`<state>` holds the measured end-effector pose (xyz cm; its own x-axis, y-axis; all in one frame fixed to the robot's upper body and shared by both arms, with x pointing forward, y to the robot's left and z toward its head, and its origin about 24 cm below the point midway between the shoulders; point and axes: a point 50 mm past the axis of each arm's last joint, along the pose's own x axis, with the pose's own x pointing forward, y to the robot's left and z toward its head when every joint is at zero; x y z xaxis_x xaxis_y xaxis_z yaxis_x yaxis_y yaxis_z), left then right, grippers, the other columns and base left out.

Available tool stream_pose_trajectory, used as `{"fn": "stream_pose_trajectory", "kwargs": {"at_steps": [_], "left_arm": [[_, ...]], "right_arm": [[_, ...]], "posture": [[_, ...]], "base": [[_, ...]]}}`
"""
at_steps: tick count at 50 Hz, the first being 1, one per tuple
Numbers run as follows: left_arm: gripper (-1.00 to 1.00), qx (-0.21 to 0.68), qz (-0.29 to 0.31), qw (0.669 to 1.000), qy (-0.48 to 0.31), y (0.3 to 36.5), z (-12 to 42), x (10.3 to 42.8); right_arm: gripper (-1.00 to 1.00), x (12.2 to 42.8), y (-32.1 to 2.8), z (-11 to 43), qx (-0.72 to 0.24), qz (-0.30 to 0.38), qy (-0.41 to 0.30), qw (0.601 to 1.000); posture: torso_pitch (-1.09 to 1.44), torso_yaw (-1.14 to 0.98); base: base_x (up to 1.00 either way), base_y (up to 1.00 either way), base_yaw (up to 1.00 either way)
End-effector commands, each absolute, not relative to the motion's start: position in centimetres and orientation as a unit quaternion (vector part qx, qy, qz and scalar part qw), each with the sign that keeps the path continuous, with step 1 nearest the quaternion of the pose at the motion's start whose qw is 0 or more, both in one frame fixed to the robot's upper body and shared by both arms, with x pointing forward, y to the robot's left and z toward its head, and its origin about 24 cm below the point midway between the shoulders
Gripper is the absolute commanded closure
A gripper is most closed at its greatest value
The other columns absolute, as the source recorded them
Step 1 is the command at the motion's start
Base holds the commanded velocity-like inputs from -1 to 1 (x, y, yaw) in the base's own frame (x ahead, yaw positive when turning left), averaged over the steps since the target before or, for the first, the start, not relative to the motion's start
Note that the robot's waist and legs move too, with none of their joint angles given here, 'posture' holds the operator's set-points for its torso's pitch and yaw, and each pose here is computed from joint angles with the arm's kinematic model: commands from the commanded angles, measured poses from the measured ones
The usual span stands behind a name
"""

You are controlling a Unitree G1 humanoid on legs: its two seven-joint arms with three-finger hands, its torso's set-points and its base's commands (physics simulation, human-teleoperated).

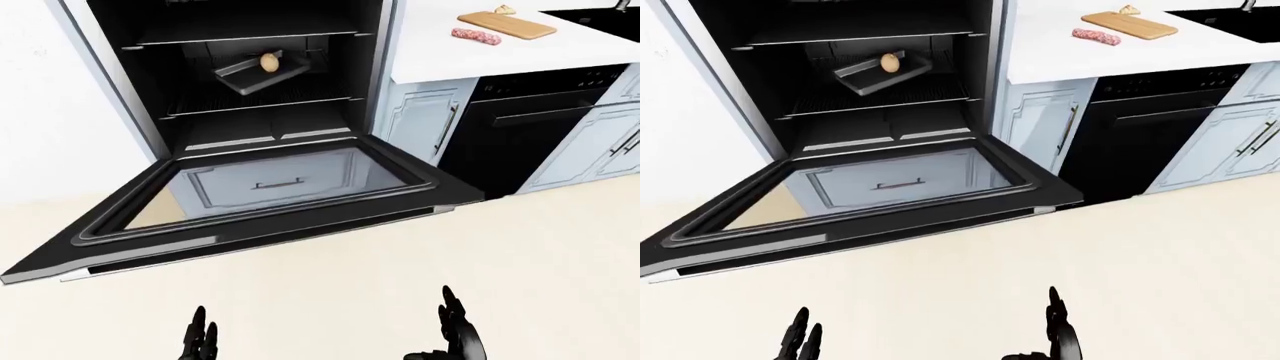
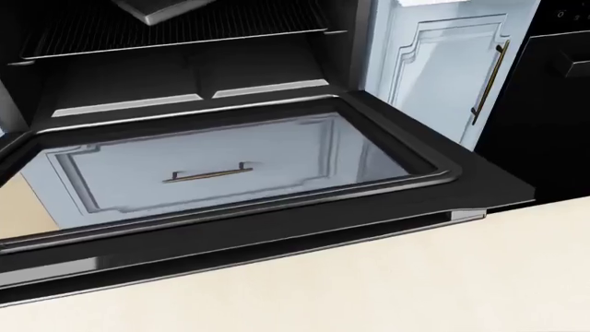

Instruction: Close the oven door.

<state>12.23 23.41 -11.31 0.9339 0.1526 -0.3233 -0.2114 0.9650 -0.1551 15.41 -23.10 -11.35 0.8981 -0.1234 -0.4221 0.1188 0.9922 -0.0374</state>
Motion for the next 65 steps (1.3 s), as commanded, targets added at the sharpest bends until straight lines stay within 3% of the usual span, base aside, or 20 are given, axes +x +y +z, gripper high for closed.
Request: {"fn": "stream_pose_trajectory", "kwargs": {"at_steps": [1,48,65], "left_arm": [[-1.00,-0.075,0.099,0.984,0.125,24.4,-10.5,12.9],[-1.00,-0.078,0.100,0.984,0.124,24.6,-10.4,13.1],[-1.00,-0.083,0.104,0.979,0.156,24.1,-11.2,11.7]], "right_arm": [[-1.00,16.4,-23.1,-10.6,-0.012,-0.056,0.186,0.981],[-1.00,16.3,-22.8,-10.7,-0.008,-0.057,0.188,0.981],[-1.00,15.3,-23.0,-11.3,-0.004,-0.066,0.210,0.975]], "posture": [[0.00,0.00],[0.00,0.00],[0.00,0.00]], "base": [[0.00,0.45,0.00],[0.00,0.47,0.00],[0.00,0.49,0.00]]}}
